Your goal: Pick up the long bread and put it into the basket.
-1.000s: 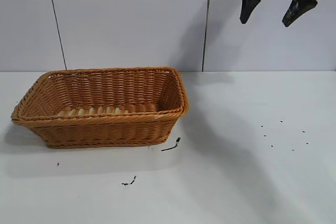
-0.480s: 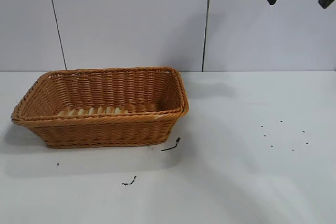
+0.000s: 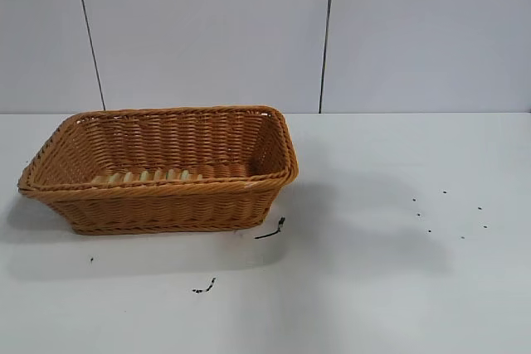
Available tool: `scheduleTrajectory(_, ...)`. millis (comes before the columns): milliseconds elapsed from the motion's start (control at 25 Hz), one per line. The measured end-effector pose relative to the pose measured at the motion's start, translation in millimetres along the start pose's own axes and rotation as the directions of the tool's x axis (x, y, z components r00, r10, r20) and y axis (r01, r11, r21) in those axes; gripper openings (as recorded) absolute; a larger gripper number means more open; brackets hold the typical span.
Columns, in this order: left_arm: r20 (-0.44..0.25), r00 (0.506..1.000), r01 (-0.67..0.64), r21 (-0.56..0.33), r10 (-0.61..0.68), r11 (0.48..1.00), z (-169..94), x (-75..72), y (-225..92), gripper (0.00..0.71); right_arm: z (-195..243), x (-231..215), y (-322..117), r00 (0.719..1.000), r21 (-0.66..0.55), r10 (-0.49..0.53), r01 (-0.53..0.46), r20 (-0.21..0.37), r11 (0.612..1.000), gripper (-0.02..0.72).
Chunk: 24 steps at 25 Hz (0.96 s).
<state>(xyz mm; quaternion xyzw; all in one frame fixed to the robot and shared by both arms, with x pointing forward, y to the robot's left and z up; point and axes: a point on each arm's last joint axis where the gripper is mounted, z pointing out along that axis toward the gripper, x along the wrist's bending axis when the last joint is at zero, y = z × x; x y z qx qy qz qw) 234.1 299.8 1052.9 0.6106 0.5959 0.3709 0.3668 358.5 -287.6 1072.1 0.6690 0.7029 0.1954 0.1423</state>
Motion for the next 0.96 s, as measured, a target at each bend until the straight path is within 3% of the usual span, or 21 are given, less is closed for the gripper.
scheduleTrajectory(280, 0.0, 1.0, 0.0, 0.0, 0.0, 1.0, 0.0, 0.0, 0.0, 0.693, -19.6, 0.5, -73.9, 1.0, -0.296, -0.017, 0.016, 0.001, 0.955, 0.689)
scheduleTrajectory(560, 0.0, 1.0, 0.0, 0.0, 0.0, 1.0, 0.0, 0.0, 0.0, 0.693, -40.6, 0.6, -111.0, 0.999, -0.573, -0.047, 0.054, 0.027, 0.818, 0.689)
scheduleTrajectory(640, 0.0, 1.0, 0.0, 0.0, 0.0, 1.0, 0.0, 0.0, 0.0, 0.693, -43.5, 0.7, -116.5, 0.998, -0.605, -0.049, 0.056, 0.028, 0.794, 0.689)
scheduleTrajectory(960, 0.0, 1.0, 0.0, -0.008, 0.0, 1.0, -1.1, 0.0, -0.6, 0.693, -44.1, 0.7, -117.8, 0.998, -0.612, -0.049, 0.056, 0.028, 0.789, 0.689)
